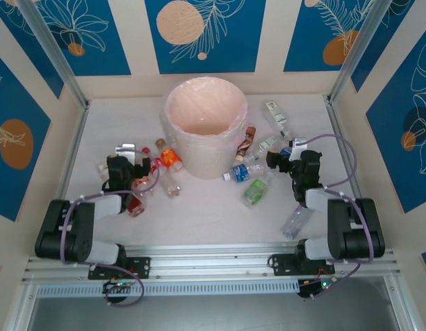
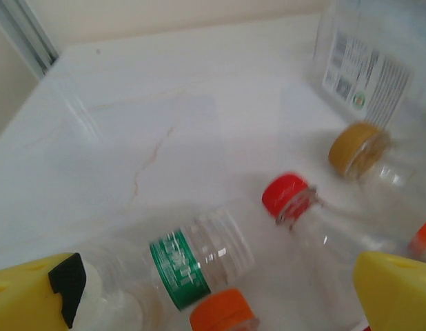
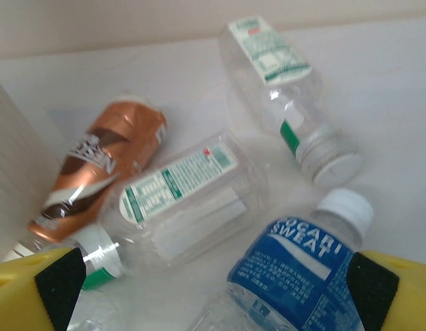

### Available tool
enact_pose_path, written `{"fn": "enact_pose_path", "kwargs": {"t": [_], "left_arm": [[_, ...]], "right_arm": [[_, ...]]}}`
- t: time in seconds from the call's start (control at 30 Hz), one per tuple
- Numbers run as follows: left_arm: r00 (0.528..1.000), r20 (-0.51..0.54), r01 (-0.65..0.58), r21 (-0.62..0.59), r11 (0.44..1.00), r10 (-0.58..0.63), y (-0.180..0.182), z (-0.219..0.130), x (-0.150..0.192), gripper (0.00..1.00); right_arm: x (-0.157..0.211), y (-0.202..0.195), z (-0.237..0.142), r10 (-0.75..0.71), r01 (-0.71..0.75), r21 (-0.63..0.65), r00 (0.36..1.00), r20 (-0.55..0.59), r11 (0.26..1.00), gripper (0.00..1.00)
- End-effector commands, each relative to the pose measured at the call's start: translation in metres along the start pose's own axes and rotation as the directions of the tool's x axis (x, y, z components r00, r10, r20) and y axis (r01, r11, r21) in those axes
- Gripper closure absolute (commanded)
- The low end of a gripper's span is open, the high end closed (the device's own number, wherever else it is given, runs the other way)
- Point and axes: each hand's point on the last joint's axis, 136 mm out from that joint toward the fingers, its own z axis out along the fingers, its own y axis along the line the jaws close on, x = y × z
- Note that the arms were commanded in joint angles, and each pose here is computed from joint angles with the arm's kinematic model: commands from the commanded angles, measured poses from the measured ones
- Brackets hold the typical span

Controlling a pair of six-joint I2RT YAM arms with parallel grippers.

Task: Put the plastic bottles in the bin

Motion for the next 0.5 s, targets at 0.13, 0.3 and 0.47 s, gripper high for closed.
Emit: {"fn": "enact_pose_path", "kwargs": {"t": [0.13, 0.3, 0.47], "left_arm": [[0.991, -0.007, 0.131, -0.124, 0.984, -0.133, 0.028, -0.027, -0.034, 0.0], [0.952, 0.039, 0.307, -0.134, 0.942, -0.304, 0.038, -0.059, -0.054, 0.0], [0.905, 0.107, 0.424, -0.141, 0.895, -0.412, 0.05, -0.088, -0.061, 0.0]], "right_arm": [[-0.038, -0.017, -0.023, 0.153, -0.154, 0.126, 0.988, 0.013, 0.98, 0.01], [-0.028, -0.046, -0.046, 0.359, -0.315, 0.35, 0.931, -0.067, 0.882, 0.01], [0.006, -0.071, -0.082, 0.469, -0.293, 0.587, 0.866, -0.171, 0.755, 0.0]]}}
